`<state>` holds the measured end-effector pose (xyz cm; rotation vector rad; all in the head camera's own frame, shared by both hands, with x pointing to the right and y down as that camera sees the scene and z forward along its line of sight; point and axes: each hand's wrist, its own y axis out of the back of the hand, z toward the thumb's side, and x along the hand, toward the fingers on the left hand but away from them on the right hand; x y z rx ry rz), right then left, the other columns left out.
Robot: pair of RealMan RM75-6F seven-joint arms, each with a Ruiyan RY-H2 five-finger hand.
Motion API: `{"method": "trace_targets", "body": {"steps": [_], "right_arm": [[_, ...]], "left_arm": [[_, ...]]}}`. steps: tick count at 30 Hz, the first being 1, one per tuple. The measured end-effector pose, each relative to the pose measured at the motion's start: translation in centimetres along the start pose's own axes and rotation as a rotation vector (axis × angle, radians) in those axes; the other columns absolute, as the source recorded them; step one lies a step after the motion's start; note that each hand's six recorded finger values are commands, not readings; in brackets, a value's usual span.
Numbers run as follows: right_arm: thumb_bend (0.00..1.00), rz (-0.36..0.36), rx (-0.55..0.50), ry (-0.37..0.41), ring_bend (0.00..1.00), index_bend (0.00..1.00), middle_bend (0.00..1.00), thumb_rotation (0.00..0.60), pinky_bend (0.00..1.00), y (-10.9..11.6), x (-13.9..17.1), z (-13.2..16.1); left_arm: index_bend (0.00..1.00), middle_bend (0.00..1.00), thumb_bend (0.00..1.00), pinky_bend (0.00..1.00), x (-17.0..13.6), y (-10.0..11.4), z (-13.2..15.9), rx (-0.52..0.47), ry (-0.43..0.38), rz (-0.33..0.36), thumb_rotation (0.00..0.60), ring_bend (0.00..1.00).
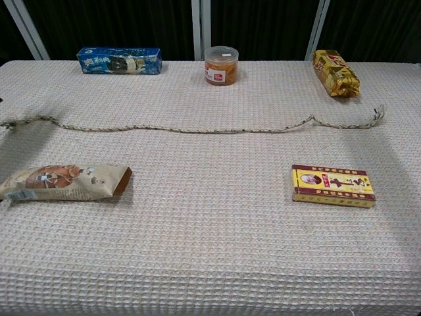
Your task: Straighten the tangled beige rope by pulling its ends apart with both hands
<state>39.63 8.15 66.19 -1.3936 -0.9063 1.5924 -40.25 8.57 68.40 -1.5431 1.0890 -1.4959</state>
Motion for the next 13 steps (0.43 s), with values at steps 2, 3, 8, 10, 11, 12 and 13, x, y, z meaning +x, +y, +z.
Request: {"method": "trace_targets", "body": {"steps": [2,3,8,10,11,12,13], "right_arm": [[0.32,-0.012,-0.005,-0.009,0.0,0.14,0.15,0.6,0.0,1.4,1.2,-1.8],[0.33,-0.014,-0.008,-0.011,0.0,0.14,0.14,0.6,0.0,2.0,1.7,-2.5],[0.34,-0.013,-0.056,-0.021,0.0,0.15,0.15,0.6,0.0,4.4,5.6,-6.3],[0.36,-0.019,-0.085,-0.016,0.0,0.19,0.16,0.6,0.0,4.8,7.4,-7.1],[0.36,-0.023,-0.095,-0.013,0.0,0.2,0.17,0.6,0.0,4.8,8.1,-7.3],[0.36,-0.026,-0.104,-0.01,0.0,0.2,0.17,0.6,0.0,4.8,8.9,-7.5],[0.36,-0.03,-0.115,-0.004,0.0,0.21,0.18,0.6,0.0,4.8,9.7,-7.7]], "left_arm": [[0.25,0.18,0.2,0.16,-1.0,1.4,-0.9,-0.018,0.007,0.021,0.6,0.11],[0.25,0.18,0.2,0.16,-1.8,2.3,-1.8,-0.02,0.014,0.035,0.6,0.11],[0.25,0.18,0.2,0.15,-6.2,5.1,-5.7,-0.027,0.071,0.063,0.6,0.11],[0.26,0.18,0.2,0.15,-8.3,5.7,-6.7,-0.039,0.092,0.071,0.6,0.11],[0.26,0.18,0.2,0.15,-9.2,5.9,-6.9,-0.046,0.098,0.075,0.6,0.11],[0.26,0.18,0.2,0.15,-10.4,6.1,-7.1,-0.055,0.102,0.08,0.6,0.11],[0.26,0.18,0.2,0.15,-11.3,6.2,-7.1,-0.06,0.103,0.081,0.6,0.11]]}}
